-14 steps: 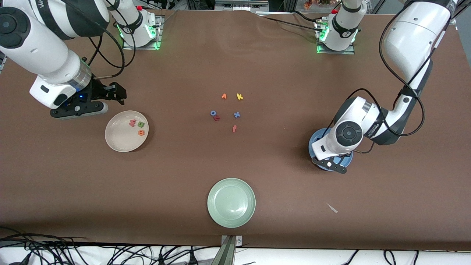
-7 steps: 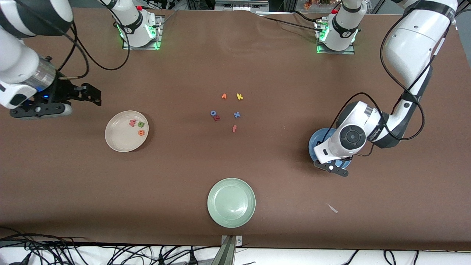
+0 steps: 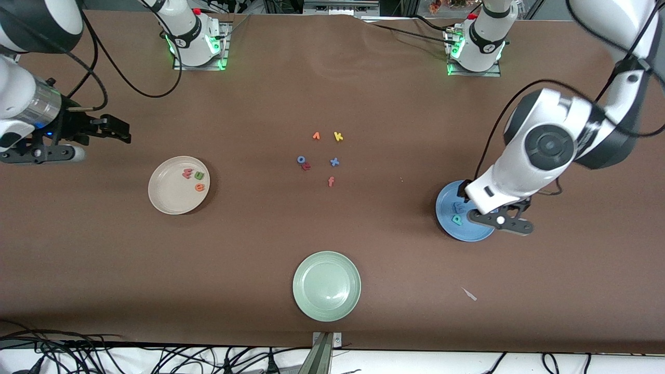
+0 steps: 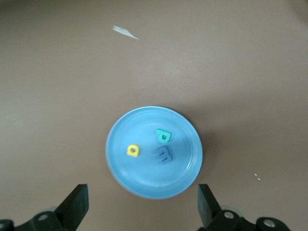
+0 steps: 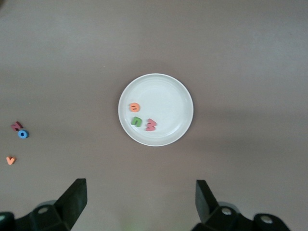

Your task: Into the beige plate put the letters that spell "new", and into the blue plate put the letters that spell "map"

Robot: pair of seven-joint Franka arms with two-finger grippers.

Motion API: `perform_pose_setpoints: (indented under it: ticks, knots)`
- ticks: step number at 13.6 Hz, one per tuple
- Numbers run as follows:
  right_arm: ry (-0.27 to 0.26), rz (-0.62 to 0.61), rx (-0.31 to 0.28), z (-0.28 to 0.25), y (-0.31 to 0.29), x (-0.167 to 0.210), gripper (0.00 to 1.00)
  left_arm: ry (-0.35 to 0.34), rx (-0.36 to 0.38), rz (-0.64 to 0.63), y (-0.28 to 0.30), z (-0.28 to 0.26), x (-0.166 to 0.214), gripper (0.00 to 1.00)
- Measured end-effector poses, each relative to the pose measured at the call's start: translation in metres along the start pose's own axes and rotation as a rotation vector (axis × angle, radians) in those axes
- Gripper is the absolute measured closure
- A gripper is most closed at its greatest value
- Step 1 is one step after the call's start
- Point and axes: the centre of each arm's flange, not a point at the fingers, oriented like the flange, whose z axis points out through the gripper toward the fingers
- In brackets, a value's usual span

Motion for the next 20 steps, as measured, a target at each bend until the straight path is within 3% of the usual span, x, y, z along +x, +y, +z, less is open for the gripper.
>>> perform_pose_setpoints:
  ticks: [5, 9, 15, 20]
  knots:
    - [0.001, -0.007, 0.000, -0.001, -0.004, 0.000, 0.00, 0.023, -0.077, -0.106, -0.036, -0.082, -0.011, 0.00]
    - [0.013, -0.006, 0.000, -0.007, -0.003, 0.000, 0.00, 0.027, -0.141, -0.208, -0.061, -0.097, -0.020, 0.00]
    - [0.053, -0.010, 0.000, -0.031, -0.004, 0.000, 0.00, 0.039, -0.110, -0.299, -0.090, -0.133, -0.081, 0.00]
    - [0.049, -0.030, 0.000, -0.035, 0.009, -0.001, 0.00, 0.021, -0.162, -0.333, -0.100, -0.126, -0.100, 0.00]
